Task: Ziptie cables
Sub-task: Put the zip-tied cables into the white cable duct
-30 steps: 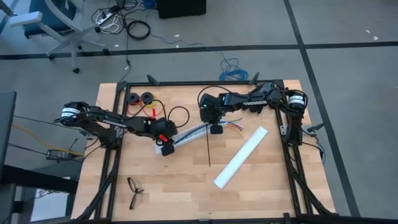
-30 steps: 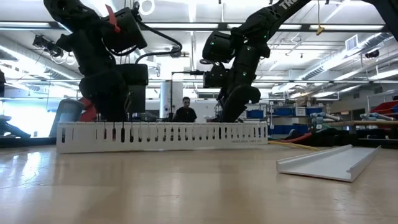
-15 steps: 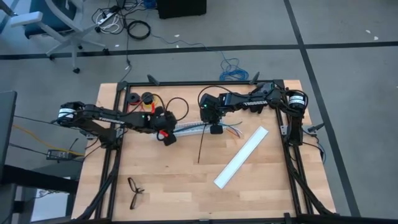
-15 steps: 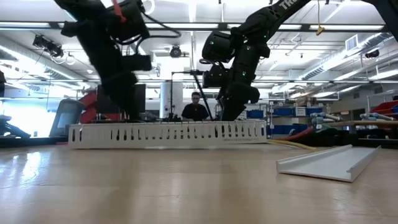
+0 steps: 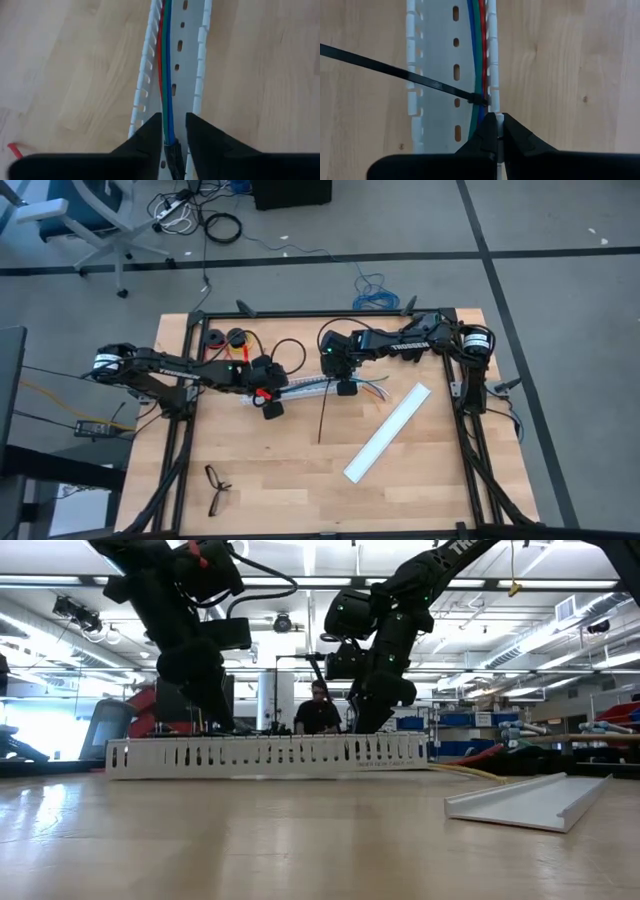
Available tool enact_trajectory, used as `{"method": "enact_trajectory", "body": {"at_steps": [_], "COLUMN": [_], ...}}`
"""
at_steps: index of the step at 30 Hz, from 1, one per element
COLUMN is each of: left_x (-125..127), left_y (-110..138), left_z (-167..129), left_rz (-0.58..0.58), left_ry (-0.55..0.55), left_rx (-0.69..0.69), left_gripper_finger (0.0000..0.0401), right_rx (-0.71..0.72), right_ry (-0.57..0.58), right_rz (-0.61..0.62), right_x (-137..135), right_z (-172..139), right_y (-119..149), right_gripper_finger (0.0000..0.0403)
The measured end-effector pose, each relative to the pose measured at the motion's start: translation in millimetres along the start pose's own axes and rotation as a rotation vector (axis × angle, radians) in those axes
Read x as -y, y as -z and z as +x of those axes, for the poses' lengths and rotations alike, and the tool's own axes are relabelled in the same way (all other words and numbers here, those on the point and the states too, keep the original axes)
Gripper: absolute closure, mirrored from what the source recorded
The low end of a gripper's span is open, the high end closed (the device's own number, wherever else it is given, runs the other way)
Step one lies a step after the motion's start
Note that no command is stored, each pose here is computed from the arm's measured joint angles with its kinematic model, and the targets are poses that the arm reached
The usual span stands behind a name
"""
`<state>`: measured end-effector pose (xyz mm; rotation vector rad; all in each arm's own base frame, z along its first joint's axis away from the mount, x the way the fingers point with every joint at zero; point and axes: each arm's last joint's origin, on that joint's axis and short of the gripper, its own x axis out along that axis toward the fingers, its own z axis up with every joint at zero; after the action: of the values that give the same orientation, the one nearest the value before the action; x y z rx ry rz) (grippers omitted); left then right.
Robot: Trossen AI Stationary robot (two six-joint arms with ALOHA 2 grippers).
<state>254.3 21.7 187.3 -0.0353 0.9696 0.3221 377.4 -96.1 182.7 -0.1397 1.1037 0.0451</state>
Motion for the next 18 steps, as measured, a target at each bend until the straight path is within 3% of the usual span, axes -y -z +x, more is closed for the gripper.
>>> {"method": "enact_trajectory", "body": {"at_steps": [10, 18], "left_x": [0.0, 2.4], "left_y": [3.2, 10.3], "left_z": [2.0, 22.8], "left_rz": [0.03, 0.047], "left_ry": [-0.004, -0.017], "left_rx": [-0.034, -0.124], "left_gripper_finger": [0.0392, 0.0397], "right_rx": [0.0, 0.0], "right_ry": [0.0, -0.002], "right_rz": [0.002, 0.001], "right_x": [0.0, -1.0], "right_z": [0.0, 0.1], "right_y": [0.0, -0.3], "right_gripper_finger": [0.0401, 0.0401]}}
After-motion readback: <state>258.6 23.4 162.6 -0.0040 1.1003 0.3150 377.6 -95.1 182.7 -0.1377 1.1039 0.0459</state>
